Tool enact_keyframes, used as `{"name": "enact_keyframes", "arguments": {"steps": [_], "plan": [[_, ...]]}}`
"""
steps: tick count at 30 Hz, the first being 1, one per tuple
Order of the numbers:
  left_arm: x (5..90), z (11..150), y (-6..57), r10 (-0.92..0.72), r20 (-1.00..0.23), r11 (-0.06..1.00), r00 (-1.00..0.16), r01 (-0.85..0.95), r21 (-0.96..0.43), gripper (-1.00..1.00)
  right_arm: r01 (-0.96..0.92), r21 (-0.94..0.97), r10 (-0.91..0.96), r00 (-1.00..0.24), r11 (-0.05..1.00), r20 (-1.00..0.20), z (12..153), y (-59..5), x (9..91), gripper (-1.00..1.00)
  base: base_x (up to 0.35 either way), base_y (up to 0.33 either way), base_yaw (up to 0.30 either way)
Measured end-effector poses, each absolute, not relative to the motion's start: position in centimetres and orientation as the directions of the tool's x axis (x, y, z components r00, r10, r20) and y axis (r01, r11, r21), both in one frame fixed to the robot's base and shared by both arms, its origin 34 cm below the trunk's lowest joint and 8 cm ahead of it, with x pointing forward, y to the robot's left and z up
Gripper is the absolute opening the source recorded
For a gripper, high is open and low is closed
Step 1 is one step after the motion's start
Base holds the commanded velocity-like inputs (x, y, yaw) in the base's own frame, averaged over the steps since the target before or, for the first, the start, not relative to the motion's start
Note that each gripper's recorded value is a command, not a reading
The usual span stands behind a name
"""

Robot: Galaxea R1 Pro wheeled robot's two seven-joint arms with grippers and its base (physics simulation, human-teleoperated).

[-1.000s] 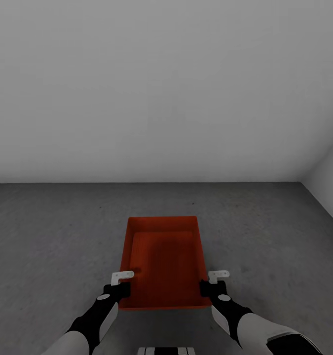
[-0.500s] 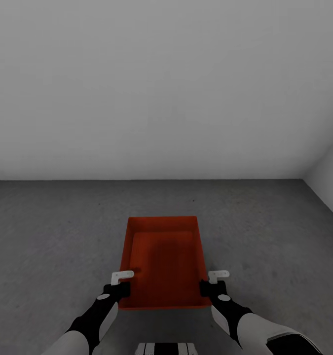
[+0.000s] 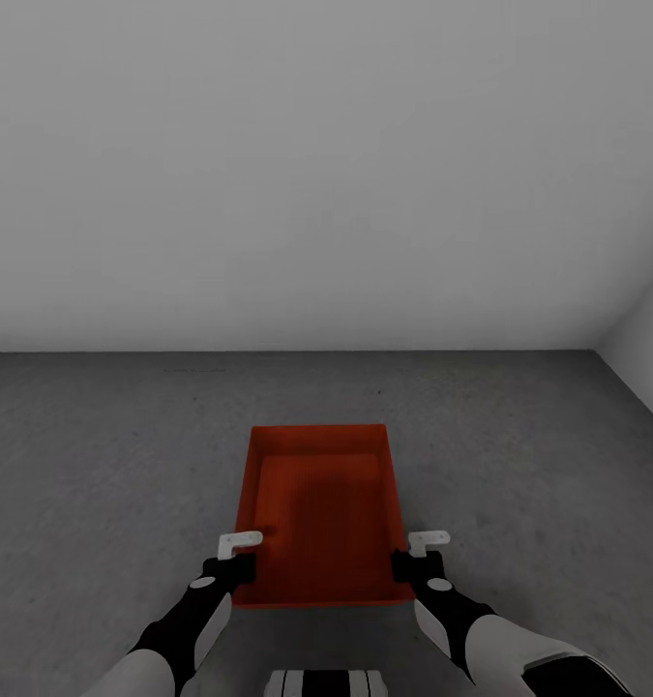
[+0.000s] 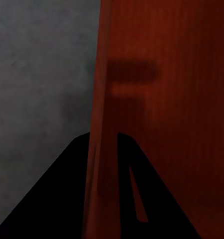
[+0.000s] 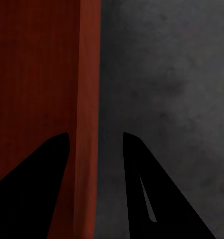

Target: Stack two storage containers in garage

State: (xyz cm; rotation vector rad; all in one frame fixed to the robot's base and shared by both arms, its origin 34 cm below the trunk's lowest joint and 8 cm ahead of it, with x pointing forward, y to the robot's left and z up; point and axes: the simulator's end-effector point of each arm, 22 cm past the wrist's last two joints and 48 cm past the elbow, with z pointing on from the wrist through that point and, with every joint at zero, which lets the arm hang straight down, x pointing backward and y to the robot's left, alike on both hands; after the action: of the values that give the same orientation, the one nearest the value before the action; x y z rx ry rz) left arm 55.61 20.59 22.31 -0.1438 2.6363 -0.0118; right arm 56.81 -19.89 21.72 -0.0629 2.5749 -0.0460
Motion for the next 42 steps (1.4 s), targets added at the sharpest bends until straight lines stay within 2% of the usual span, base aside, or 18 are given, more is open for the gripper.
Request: {"name": "enact_keyframes", "arguments": {"steps": [30, 31, 33, 42], "plan": [[55.5, 22.2, 20.6, -0.109, -0.482, 0.994, -0.87, -0.104, -0.037, -1.0, -0.037, -0.047, -0.056, -0.842, 0.998, -0.536, 21.7, -19.8, 56.8, -1.0, 0.0, 0.0, 0.0], [55.5, 22.2, 20.6, -0.109, -0.481, 0.994, -0.87, -0.104, -0.037, 1.0, -0.037, -0.046, -0.056, -0.843, 0.998, -0.535, 21.7, -19.8, 56.8, 1.0, 0.0, 0.0, 0.0], [55.1, 22.1, 22.4, -0.137, -0.474, 0.987, -0.87, -0.163, 0.013, 1.0, 0.004, -0.027, -0.011, -0.849, 1.0, -0.529, 21.6, -19.8, 56.6, 1.0, 0.0, 0.0, 0.0], [55.2, 22.1, 22.4, -0.134, -0.474, 0.987, -0.87, -0.16, 0.014, 1.0, 0.004, -0.027, -0.011, -0.849, 1.0, -0.528, 21.6, -19.9, 56.6, 1.0, 0.0, 0.0, 0.0]]}}
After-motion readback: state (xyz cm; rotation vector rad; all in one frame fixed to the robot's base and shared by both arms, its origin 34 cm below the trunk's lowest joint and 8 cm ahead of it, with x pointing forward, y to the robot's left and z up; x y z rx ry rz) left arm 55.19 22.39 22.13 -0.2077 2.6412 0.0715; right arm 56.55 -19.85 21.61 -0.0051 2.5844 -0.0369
